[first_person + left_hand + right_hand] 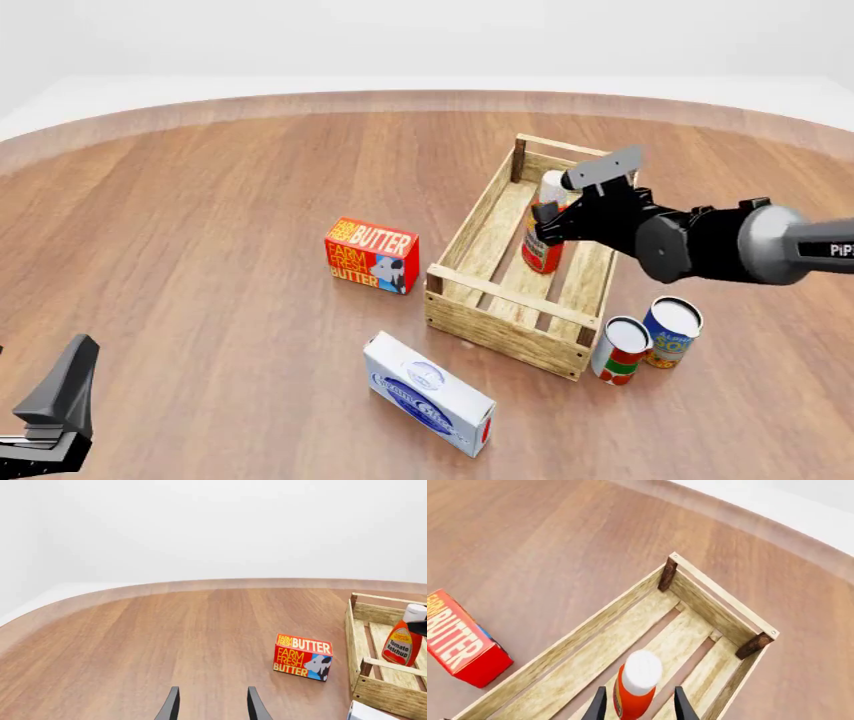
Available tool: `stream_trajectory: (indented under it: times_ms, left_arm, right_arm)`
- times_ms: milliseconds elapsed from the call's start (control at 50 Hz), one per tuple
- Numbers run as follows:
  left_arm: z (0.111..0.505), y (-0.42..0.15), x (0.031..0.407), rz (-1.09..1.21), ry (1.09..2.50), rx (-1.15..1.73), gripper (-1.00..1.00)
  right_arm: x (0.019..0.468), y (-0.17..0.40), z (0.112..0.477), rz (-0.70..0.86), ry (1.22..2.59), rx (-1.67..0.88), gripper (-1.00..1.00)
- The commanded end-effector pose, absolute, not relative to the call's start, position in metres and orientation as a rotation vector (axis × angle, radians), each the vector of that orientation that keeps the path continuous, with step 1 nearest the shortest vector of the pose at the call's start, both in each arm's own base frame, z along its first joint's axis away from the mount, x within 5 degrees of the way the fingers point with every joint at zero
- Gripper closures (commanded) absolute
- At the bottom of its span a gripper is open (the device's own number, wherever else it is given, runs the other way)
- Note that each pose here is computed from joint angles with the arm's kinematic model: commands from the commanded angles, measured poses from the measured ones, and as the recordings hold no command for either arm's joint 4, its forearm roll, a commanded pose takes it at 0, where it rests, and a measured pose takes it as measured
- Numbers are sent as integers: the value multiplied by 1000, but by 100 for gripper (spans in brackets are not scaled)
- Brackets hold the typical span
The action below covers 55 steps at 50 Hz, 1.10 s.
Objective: Pick up the ketchup, and put it in the wooden tray.
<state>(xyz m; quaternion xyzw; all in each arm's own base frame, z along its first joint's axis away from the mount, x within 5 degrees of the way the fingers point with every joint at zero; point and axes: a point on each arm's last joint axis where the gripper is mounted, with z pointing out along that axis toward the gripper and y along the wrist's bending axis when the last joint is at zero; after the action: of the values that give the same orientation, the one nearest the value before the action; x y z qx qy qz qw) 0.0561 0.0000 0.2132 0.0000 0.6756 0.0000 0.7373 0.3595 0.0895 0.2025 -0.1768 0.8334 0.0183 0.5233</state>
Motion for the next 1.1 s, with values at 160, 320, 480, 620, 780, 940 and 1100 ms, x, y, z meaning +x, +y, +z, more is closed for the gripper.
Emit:
stream_trajectory:
  times_ms: [160,320,480,620,780,940,1100]
  left_arm:
    - [213,0,56,0,1484,0,-100]
    - [213,0,56,0,1484,0,-100]
    - [213,0,56,0,1484,0,-100]
    - [213,0,56,0,1484,0,-100]
    - [213,0,56,0,1484,0,-100]
    - [213,0,56,0,1484,0,-100]
    - [213,0,56,0,1484,0,-100]
  right_arm:
    - [336,90,234,39,1931,-458,-100]
    - [315,91,241,47,1911,-480,-100]
    - [294,90,246,62,1895,-483,-100]
    - [275,85,249,68,1889,-478,-100]
    - [246,74,258,75,1876,-451,-100]
    - [212,65,260,86,1865,-448,-100]
    - [184,56,252,84,1870,-446,-100]
